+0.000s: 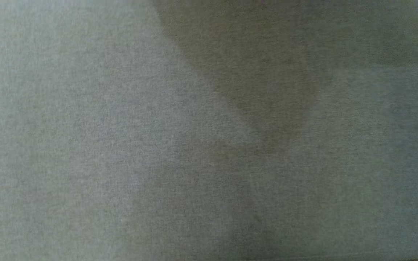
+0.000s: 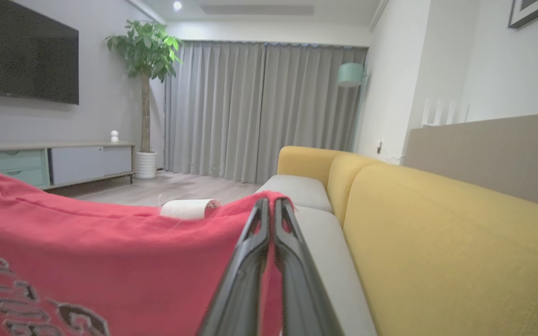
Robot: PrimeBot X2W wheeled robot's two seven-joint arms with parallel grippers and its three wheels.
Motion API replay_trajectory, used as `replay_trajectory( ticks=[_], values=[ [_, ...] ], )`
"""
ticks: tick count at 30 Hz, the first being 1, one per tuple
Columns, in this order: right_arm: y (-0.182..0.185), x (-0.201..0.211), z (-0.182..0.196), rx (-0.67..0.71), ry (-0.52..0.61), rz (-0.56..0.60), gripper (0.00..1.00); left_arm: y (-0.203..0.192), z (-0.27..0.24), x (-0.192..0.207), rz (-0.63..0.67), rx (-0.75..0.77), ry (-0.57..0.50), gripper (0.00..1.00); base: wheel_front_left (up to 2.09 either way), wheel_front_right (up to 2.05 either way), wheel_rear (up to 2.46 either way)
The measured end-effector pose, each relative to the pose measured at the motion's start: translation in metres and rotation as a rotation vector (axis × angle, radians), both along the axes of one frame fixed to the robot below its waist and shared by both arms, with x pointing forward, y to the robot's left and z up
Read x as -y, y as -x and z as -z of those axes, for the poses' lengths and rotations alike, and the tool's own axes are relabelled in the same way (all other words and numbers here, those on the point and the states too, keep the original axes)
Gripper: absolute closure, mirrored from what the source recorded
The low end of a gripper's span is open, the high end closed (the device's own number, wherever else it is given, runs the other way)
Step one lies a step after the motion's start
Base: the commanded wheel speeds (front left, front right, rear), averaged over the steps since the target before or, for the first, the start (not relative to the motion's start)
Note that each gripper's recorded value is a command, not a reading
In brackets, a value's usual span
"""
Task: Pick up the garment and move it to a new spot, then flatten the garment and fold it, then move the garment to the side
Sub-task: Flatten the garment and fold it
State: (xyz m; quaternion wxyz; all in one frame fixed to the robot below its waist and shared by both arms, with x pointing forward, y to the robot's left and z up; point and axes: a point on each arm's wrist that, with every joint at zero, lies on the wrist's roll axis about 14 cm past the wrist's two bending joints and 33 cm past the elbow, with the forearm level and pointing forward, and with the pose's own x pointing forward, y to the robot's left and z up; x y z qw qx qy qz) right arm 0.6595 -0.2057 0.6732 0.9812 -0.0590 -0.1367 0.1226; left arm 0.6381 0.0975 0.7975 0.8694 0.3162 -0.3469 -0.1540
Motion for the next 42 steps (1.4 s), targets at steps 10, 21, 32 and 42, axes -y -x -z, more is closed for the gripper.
replay_trajectory(
  ticks=[10,21,32,42],
  values=[
    [-0.025,-0.009,0.089,-0.145,0.01,-0.017,1.0,-0.006,0.11,-0.016,0.023,-0.198,0.041,1.0,0.0,0.0,0.0],
    [0.039,0.005,0.164,-0.362,-0.059,-0.021,1.0,0.085,0.201,-0.027,0.097,-0.46,0.193,1.0,0.0,0.0,0.0],
    [0.142,0.028,0.198,-0.522,-0.141,-0.015,1.0,0.191,0.252,-0.039,0.1,-0.667,0.301,1.0,0.0,0.0,0.0],
    [0.212,0.039,0.21,-0.586,-0.17,-0.008,1.0,0.272,0.308,-0.041,0.053,-0.864,0.365,1.0,0.0,0.0,0.0]
  ],
)
